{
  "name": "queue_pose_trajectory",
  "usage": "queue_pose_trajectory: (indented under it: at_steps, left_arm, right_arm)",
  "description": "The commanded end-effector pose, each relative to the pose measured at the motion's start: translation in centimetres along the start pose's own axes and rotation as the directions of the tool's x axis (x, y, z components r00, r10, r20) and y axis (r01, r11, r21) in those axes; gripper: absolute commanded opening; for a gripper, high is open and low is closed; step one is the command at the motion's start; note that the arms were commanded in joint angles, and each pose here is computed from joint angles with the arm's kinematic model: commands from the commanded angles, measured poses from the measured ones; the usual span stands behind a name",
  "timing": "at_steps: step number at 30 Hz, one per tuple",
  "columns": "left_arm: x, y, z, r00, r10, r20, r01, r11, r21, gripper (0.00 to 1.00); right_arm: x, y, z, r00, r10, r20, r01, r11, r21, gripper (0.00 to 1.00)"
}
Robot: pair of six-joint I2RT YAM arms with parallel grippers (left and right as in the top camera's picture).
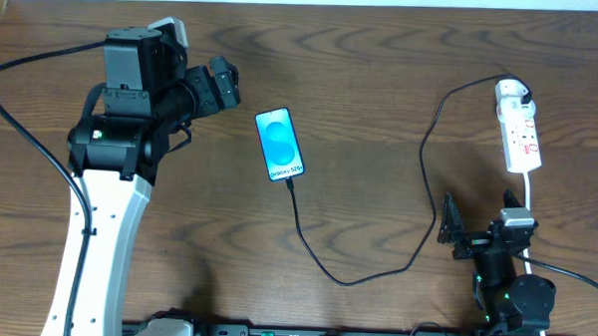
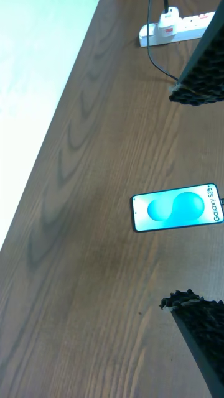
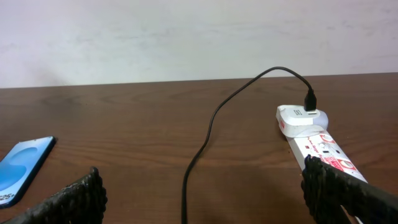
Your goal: Plug charger to phone and switch on socket
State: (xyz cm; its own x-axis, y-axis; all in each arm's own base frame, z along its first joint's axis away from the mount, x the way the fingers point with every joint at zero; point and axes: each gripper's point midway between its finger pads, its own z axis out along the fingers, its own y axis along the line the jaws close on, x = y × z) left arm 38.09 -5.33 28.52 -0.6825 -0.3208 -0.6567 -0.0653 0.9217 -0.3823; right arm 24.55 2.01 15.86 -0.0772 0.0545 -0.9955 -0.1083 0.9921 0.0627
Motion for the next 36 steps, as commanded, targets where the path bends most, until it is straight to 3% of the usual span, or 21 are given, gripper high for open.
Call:
queue_pose_trajectory:
  at_steps: [1,19,23,36]
  left_arm:
    - [-0.6,0.1,-0.5,1.0,0.01,0.024,-0.01,1.0,-0.008,0.98]
    - [-1.2,2.0,-2.4,0.995,0.021,0.102,-0.009,0.992,-0.123,0.98]
    - [-0.7,2.1,-3.0,0.987,0.087,0.136,-0.071,0.99,-0.119,0.97]
    - [2.6,3.1,-4.7,0.885,0.186,0.427,-0.176,0.982,-0.062,0.98]
  right_arm:
    - [0.0,-0.2,0.0,1.0,-0.001,0.004,0.001,1.0,0.01,0.99]
    - [0.0,-0.2,0.0,1.0,-0.001,0.004,0.001,1.0,0.01,0.99]
    - [0.0,-0.2,0.0,1.0,-0.001,0.004,0.001,1.0,0.01,0.99]
    - [0.0,-0.2,0.0,1.0,-0.001,0.004,0.001,1.0,0.01,0.99]
